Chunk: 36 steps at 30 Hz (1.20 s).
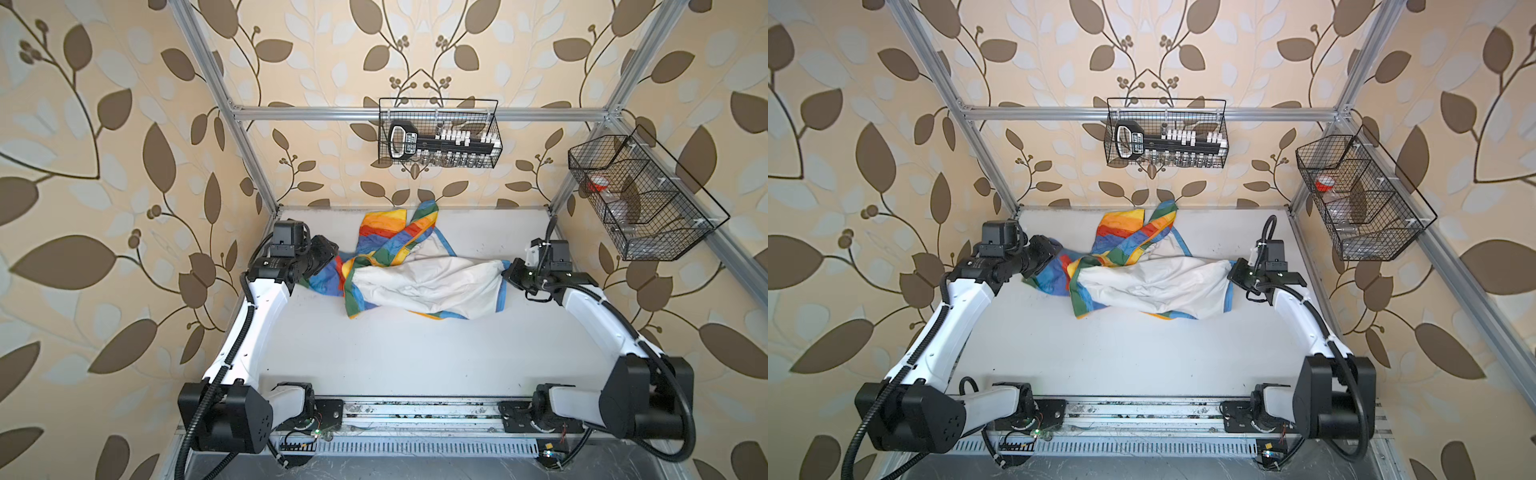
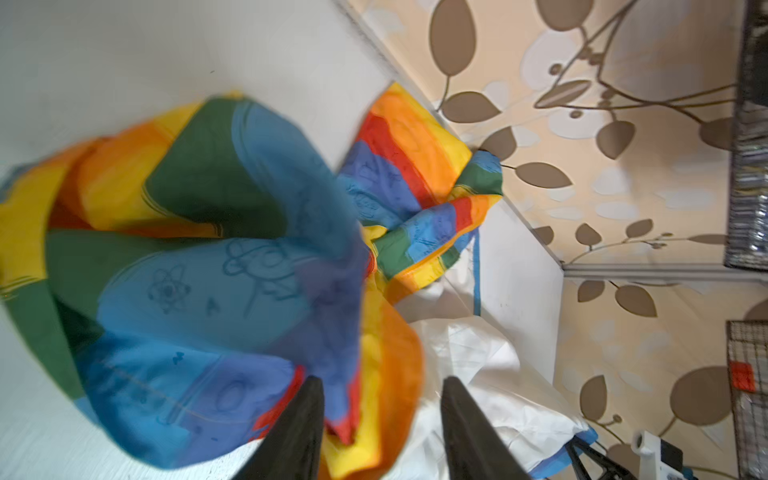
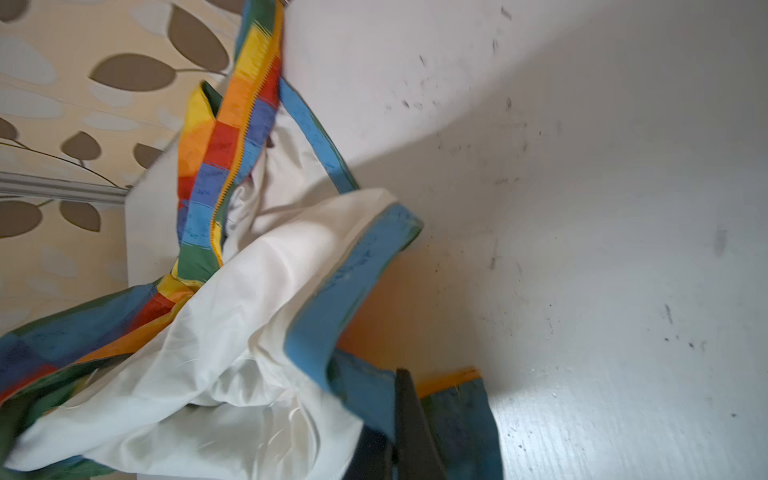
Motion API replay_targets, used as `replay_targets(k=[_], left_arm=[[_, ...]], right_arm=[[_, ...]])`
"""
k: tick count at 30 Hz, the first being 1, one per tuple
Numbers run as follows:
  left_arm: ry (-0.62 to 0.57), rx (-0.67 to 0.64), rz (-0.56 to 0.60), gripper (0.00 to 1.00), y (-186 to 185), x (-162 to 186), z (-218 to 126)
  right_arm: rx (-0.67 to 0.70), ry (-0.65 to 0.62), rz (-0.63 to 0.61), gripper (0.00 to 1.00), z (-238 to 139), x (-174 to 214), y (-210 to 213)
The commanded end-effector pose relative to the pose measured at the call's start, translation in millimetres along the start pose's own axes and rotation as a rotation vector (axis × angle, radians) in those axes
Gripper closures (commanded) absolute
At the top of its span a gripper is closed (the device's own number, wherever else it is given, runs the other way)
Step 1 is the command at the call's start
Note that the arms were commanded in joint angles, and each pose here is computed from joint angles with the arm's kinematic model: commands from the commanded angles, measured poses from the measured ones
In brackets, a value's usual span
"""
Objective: Zip up the jacket
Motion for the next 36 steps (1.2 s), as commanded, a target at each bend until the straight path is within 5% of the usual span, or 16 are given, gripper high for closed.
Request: replay_targets(k=[1,3,8,14,17,21,24,27,36], left_arm=[[-0.071,-0.096,-0.003,0.38,24,-10,9],[-0.041,-0.134,-0.001,0.33,30,-7,14],[0.087,-0.137,-0.027,0.03,38,15,25],[0.213,-0.087,-0.034,0.07,44,42,62],[0.275,-0.094,0.141,0.12,20,58,79],[0.313,-0.233,0.517,0.17,-16,85,106],[0.357,-0.302,0.665,0.23,-30,97,134],[0.413,-0.425,0.681,0.3,-14,98,147],[0.366,-0.532,0.706,0.23,32,100,129]], right_arm=[[0.014,0.099,-0.008,1.0,26,4,-2],[0.022,0.14,0.007,0.98,39,7,-6],[0.147,0.073,-0.04,0.63,26,7,-23],[0.245,-0.033,-0.105,0.42,-5,2,-27],[0.203,-0.033,-0.121,0.31,-8,3,-19],[0.095,-0.01,-0.198,0.33,-4,14,15],[0.064,0.002,-0.293,0.36,-3,28,47],[0.033,0.025,-0.367,0.36,-4,46,76],[-0.035,0.089,-0.428,0.31,9,89,107]])
Point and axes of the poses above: each gripper's point midway between its finger pads, its own z axis out along the fingers, its own y axis along the line the jaws close on, x = y × z, the point moved 1 cm from there along -z, back along the fingers, and after that the axes turned 10 degrees about -z, right-handed, at the moved point
